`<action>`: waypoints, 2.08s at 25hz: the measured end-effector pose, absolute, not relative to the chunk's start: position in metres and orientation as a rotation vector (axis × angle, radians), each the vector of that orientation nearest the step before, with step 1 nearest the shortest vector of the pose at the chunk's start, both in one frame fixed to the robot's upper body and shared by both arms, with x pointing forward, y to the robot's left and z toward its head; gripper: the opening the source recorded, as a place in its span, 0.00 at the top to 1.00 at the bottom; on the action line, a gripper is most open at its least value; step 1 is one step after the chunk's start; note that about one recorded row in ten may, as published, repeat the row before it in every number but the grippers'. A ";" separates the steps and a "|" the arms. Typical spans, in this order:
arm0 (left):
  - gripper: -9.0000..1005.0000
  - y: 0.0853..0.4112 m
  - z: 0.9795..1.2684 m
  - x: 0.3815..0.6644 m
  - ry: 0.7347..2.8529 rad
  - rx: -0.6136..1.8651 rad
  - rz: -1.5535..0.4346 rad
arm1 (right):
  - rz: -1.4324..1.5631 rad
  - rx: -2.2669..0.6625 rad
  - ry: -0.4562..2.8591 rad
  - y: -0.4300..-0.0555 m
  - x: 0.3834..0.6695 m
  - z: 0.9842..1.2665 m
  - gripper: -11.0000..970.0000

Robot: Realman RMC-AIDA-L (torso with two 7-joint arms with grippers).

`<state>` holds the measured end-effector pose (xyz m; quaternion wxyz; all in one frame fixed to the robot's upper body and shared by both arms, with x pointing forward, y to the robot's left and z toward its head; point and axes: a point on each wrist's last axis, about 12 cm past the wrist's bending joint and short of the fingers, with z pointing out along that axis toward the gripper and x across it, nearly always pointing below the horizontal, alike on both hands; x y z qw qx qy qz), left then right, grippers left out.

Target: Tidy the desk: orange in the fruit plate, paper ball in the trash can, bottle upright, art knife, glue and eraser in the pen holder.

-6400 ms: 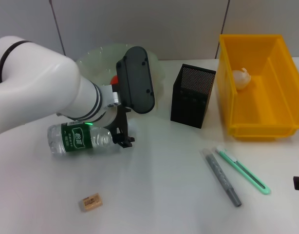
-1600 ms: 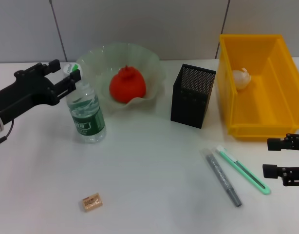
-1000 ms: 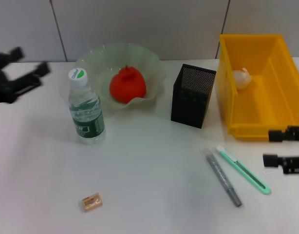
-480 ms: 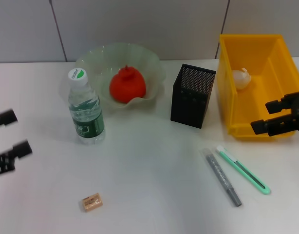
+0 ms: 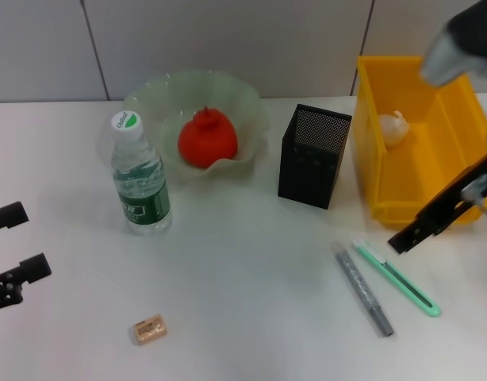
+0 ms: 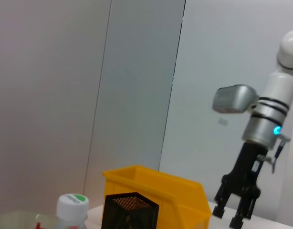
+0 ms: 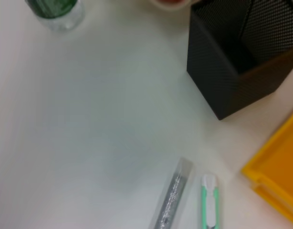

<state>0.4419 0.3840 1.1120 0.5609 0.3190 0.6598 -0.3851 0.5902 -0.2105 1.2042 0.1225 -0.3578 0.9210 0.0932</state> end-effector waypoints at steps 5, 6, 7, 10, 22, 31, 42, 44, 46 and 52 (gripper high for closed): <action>0.14 0.379 1.109 0.441 1.547 0.776 -0.909 | 0.215 -1.057 2.741 -0.197 0.603 1.174 0.20; 0.14 0.377 1.109 0.441 1.534 0.790 -0.906 | 0.212 -1.056 2.746 -0.194 0.605 1.169 0.20; 0.14 0.377 1.109 0.441 1.534 0.790 -0.906 | 0.207 -1.055 2.755 -0.191 0.609 1.160 0.20; 0.14 0.373 1.108 0.440 1.510 0.814 -0.910 | 0.198 -1.056 2.758 -0.188 0.611 1.152 0.20; 0.14 0.367 1.104 0.442 1.519 0.814 -0.918 | 0.079 -1.044 2.758 -0.175 0.619 1.133 0.20; 0.14 0.368 1.102 0.441 1.526 0.803 -0.920 | 0.075 -1.038 2.775 -0.173 0.621 1.128 0.23; 0.14 0.368 1.101 0.441 1.534 0.794 -0.914 | 0.067 -1.077 2.789 -0.169 0.620 1.123 0.29; 0.14 0.368 1.101 0.442 1.534 0.794 -0.914 | 0.066 -1.080 2.791 -0.169 0.620 1.123 0.35; 0.14 0.368 1.101 0.442 1.534 0.794 -0.914 | 0.065 -1.083 2.789 -0.168 0.620 1.123 0.40; 0.14 0.368 1.101 0.443 1.541 0.788 -0.910 | 0.067 -1.087 2.766 -0.167 0.621 1.128 0.64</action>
